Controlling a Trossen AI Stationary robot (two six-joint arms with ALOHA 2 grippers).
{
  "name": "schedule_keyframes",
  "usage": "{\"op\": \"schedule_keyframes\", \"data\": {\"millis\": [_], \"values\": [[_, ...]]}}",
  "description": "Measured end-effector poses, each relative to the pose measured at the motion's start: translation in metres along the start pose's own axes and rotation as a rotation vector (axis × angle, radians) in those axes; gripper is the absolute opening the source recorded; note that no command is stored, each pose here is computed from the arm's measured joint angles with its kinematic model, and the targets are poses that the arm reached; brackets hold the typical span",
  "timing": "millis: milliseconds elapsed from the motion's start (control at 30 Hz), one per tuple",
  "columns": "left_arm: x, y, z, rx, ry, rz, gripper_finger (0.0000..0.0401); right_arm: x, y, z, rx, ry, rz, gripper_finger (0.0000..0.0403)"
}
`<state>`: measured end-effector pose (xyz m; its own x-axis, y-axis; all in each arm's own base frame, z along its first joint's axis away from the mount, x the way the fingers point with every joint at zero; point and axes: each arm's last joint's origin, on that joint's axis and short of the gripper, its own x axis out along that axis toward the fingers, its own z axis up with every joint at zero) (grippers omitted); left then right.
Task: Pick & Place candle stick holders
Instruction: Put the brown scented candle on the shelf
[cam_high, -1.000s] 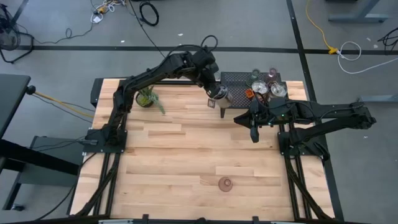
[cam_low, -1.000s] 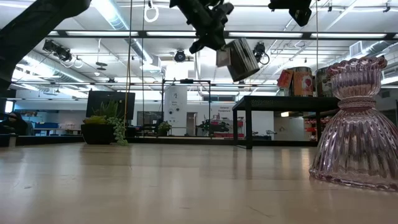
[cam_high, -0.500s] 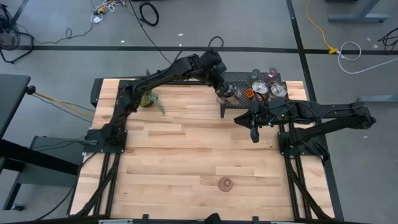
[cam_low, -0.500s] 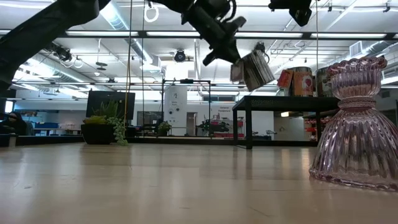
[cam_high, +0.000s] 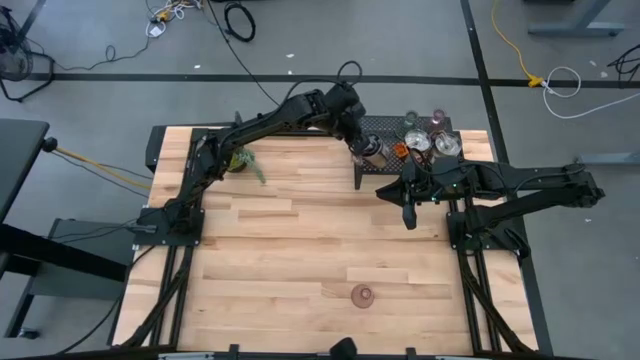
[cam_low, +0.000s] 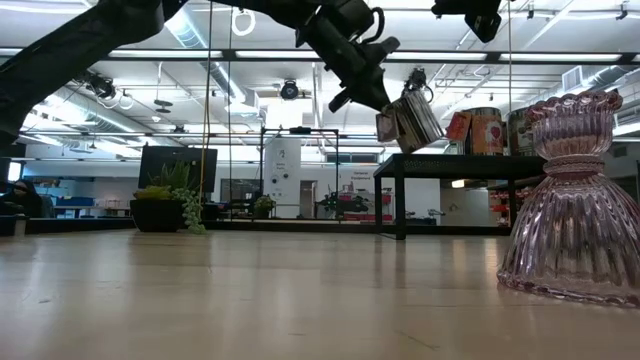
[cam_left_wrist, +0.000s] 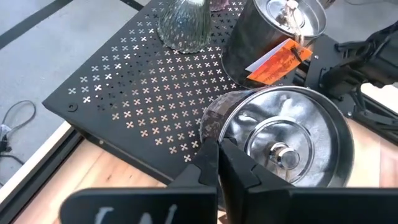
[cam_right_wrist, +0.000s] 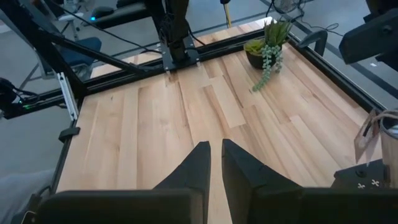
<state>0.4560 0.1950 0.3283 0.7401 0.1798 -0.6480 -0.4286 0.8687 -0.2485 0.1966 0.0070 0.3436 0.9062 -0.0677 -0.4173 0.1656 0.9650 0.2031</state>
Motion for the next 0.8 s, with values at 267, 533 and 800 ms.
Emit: {"op": "schedule_keyframes", "data": {"millis": [267,533,800], "values": [[0.000,0.000,0.003,0.001,-0.025,-0.009,0.0015,0.000,0.000,0.000,0.000,0.000,0.000,0.0040],[0.007,0.000,0.002,-0.007,-0.031,-0.023,0.0019,0.000,0.000,0.000,0.000,-0.001,0.000,0.0040],[0.023,0.000,0.002,-0.026,-0.073,-0.054,0.0020,0.000,0.000,-0.001,-0.002,0.014,-0.004,0.0040]]}}
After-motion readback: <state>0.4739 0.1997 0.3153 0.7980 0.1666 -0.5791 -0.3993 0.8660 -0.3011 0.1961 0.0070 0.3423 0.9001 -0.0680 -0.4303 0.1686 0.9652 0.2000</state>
